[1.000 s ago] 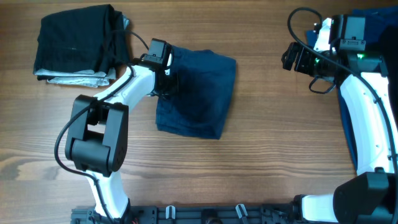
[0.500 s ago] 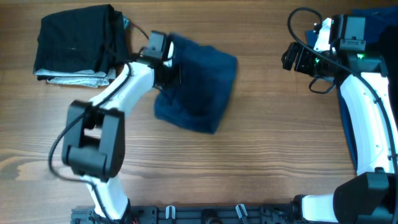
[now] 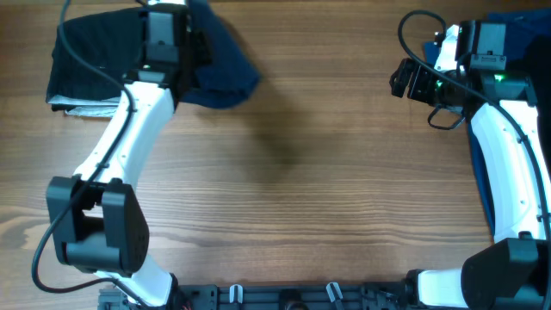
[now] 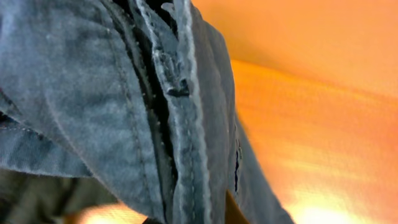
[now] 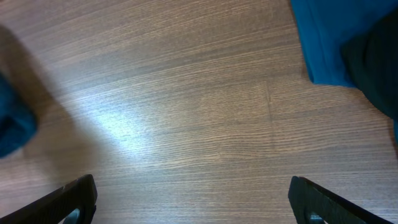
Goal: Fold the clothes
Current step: 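Carry the held shorts leftward onto the dark clothes stack, then lower the shorts onto the stack and open the left gripper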
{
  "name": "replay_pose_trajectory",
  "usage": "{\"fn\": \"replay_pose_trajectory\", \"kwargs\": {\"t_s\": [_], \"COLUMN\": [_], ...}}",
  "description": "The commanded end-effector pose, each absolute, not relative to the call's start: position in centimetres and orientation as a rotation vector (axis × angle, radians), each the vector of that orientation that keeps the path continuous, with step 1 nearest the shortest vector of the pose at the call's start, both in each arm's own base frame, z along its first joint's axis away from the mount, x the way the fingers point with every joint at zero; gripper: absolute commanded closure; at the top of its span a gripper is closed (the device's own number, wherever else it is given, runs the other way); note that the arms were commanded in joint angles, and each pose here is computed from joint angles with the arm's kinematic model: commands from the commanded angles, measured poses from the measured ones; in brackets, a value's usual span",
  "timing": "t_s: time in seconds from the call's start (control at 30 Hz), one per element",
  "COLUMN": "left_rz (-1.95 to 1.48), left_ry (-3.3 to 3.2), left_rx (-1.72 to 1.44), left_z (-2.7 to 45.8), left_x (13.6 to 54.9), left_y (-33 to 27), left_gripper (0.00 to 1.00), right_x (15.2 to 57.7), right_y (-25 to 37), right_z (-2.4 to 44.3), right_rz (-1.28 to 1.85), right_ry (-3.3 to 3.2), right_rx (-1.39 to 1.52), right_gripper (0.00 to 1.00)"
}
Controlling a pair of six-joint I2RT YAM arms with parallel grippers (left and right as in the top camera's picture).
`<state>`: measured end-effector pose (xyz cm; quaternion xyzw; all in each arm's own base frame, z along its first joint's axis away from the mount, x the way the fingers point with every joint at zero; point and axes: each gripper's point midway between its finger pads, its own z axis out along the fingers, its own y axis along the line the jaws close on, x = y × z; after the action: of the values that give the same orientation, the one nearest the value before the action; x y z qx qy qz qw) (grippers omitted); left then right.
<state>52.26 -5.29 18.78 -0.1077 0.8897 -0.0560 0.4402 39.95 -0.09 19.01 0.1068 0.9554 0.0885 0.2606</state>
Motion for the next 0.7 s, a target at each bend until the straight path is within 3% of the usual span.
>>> {"fn": "replay_pose_trajectory", "kwargs": {"t_s": [0.0, 0.23, 0.33, 0.53, 0.67], "left_rz": [-0.105, -0.17, -0.259, -0.237, -0.25], "left_ry": [2.092, 1.882, 1.773, 1.758, 1.836], "left_rx": [-0.354, -0.496, -0.66, -0.927, -0.979], "left_z": [21.4, 25.4, 26.4, 21.2, 17.2], "left_x": [53.7, 55.6, 56.0, 55.6, 55.3], "left_y": [-1.5, 2.9, 7.4, 15.2, 16.6], "left_gripper": [0.96, 0.96, 0.96, 0.96, 0.96], "right_x": [39.9, 39.9, 39.9, 39.9, 39.9], "right_y": [-0.4, -0.4, -0.4, -0.4, -0.4], "right_z": [18.4, 18.4, 18.4, 18.4, 18.4], "right_rz": [0.217, 0.217, 0.217, 0.217, 0.217], "right_ry": [2.599, 2.599, 2.599, 2.599, 2.599], "right_rx": [0.314, 0.314, 0.314, 0.314, 0.314], "right_gripper": [0.0, 0.0, 0.0, 0.0, 0.0]}}
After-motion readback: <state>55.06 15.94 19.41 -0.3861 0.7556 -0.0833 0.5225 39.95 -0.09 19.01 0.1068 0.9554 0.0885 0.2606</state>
